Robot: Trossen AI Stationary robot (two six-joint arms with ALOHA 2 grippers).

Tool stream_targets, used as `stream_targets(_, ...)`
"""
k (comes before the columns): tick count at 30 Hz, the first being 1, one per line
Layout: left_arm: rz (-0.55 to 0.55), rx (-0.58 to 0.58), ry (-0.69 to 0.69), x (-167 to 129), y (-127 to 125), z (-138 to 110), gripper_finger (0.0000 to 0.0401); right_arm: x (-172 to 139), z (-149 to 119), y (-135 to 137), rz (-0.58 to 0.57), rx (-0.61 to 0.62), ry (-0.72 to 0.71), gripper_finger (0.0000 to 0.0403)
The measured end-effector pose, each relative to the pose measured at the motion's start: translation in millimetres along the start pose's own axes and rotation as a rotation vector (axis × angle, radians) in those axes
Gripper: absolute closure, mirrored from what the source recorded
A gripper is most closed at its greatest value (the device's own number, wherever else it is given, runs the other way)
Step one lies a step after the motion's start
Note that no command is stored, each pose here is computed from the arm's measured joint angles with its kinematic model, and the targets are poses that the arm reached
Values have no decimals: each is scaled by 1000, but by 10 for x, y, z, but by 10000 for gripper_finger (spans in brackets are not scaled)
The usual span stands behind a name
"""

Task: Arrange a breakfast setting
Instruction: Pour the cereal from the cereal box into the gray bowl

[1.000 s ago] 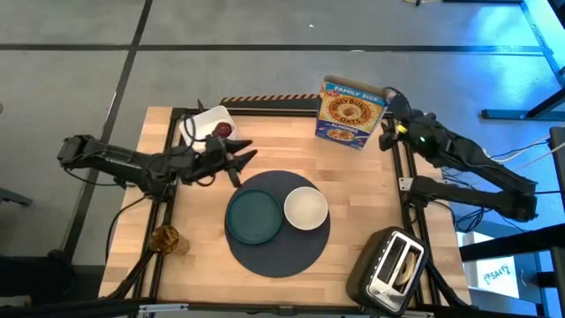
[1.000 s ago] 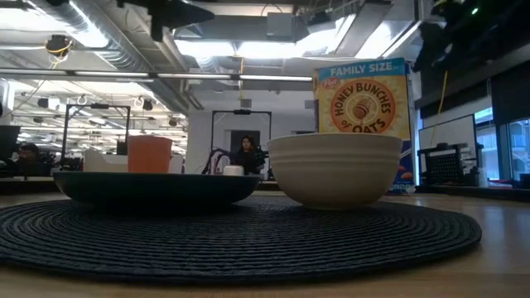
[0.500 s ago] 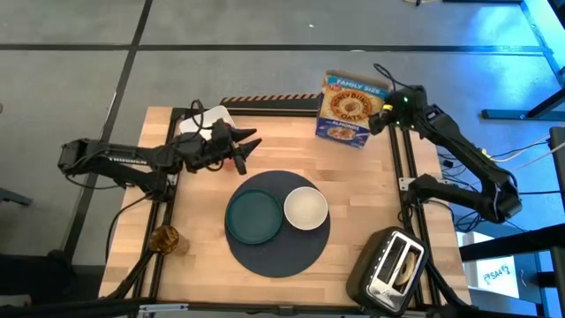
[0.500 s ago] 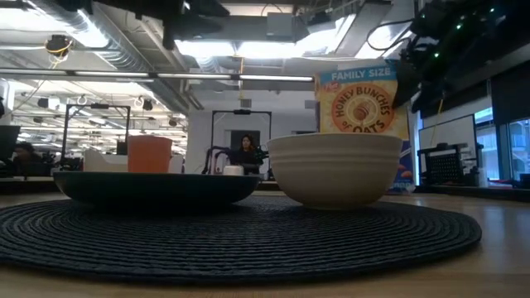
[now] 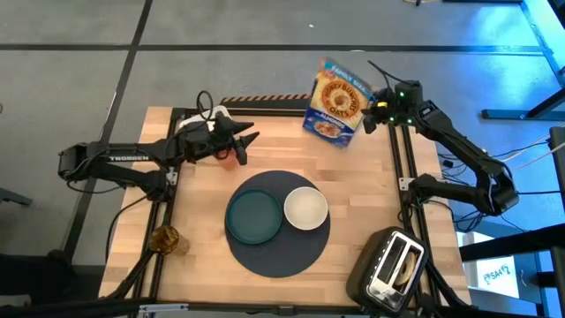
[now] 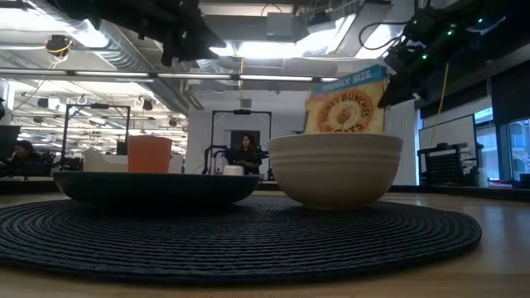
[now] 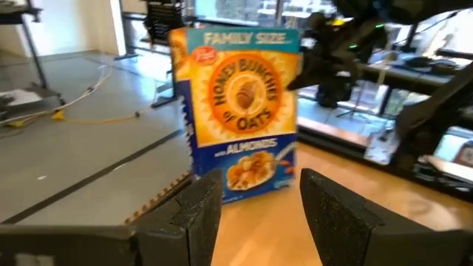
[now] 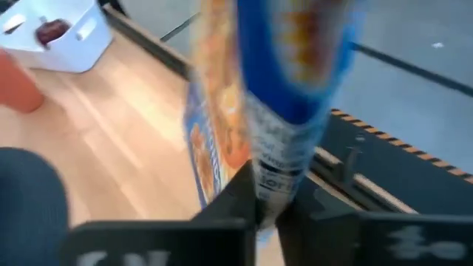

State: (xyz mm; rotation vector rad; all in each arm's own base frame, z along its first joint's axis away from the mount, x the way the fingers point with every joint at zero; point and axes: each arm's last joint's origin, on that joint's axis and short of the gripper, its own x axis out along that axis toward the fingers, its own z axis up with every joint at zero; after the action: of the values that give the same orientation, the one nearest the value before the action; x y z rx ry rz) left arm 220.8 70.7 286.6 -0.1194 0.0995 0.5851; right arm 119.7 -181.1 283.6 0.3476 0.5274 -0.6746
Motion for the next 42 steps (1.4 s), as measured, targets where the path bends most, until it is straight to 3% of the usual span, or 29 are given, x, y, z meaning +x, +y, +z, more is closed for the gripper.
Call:
stream_targets(3, 2, 19, 24, 29, 101, -11, 224, 28, 12, 0, 30, -2, -9, 396)
stream_targets(8, -92, 73, 19, 58, 197, 13, 224, -130, 82, 74, 125, -30, -85, 401)
stream_targets(17, -138, -34, 45, 161, 368, -6, 224, -735, 378, 398, 370, -180, -318, 402)
stream_targets(25, -336, -25, 42, 482, 250, 432, 222, -902, 543, 716, 430, -269, -377, 403)
stream_targets(32, -323, 47, 61, 498, 200, 699, 150, -921, 544, 848, 421, -280, -373, 403)
stream_targets(37, -201, 86, 24, 506, 247, 787, 97, -924, 533, 920, 457, -295, -371, 403)
stream_targets(42, -300, 79, 54, 634, 261, 735, 48, -934, 535, 986, 491, -309, -383, 403)
